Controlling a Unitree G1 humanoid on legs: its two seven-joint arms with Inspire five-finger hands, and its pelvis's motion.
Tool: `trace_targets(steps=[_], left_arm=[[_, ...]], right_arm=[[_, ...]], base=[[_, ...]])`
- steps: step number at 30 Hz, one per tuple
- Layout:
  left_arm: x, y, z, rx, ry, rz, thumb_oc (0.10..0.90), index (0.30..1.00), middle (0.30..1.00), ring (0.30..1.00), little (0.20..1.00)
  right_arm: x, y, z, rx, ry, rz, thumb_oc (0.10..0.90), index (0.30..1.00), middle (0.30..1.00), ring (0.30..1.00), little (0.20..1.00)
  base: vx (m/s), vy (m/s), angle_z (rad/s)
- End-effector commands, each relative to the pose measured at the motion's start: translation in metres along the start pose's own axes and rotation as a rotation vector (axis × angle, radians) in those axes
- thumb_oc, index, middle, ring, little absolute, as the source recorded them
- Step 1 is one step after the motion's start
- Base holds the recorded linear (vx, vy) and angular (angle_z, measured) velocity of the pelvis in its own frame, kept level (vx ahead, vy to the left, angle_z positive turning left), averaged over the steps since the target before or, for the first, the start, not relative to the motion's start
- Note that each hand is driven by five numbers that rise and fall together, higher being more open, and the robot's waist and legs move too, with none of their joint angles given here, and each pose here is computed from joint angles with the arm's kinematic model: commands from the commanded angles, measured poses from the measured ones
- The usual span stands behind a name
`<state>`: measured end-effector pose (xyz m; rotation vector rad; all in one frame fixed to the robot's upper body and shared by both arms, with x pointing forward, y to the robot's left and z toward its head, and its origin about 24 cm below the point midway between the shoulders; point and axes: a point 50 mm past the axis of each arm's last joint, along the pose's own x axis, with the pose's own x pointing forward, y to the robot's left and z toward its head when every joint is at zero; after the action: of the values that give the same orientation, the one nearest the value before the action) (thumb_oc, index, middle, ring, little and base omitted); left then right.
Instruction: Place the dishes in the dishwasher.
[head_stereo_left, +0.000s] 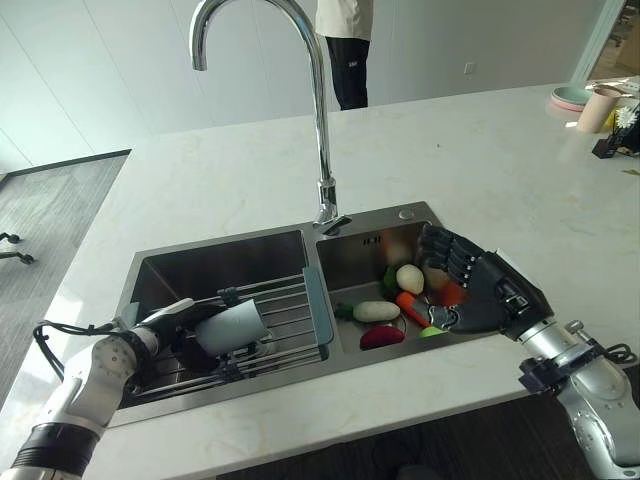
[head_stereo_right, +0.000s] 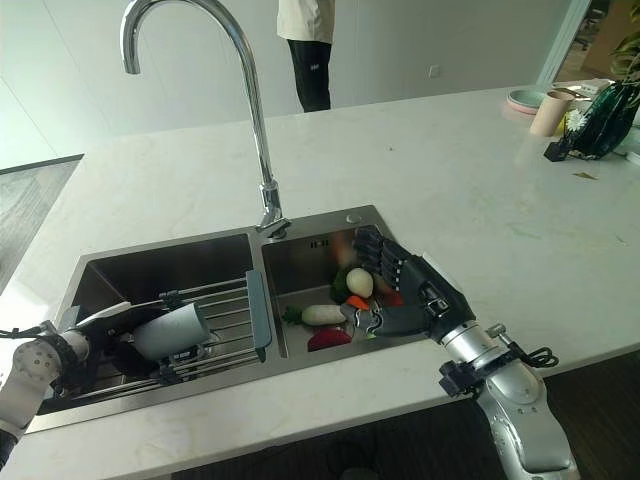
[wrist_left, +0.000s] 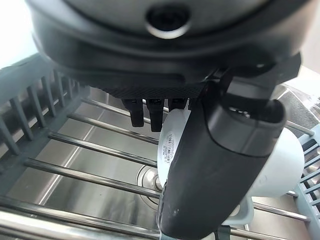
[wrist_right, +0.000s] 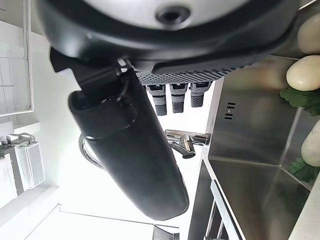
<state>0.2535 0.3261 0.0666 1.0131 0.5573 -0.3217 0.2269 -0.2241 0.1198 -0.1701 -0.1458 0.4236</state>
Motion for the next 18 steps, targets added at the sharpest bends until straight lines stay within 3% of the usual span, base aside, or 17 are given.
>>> trace_targets(steps=[1, 18], left_arm=[[-0.0019, 0.0478, 0.0394, 0.066, -0.140, 0.195, 0.800, 0.900, 0.900, 0.900, 0.900], [-0.0004, 0.0486, 0.0424, 0.076, -0.149, 0.205, 0.800, 0.900, 0.900, 0.900, 0.900]], right_arm=[[0.0214, -0.0036, 0.0575, -0.135, -0.294, 0.024, 0.800, 0.900, 0.900, 0.900, 0.900], [0.0211, -0.0036, 0.0573, -0.138, -0.293, 0.029, 0.800, 0.900, 0.900, 0.900, 0.900]], base=[[0.00, 0.000, 0.00], [0.00, 0.000, 0.00]])
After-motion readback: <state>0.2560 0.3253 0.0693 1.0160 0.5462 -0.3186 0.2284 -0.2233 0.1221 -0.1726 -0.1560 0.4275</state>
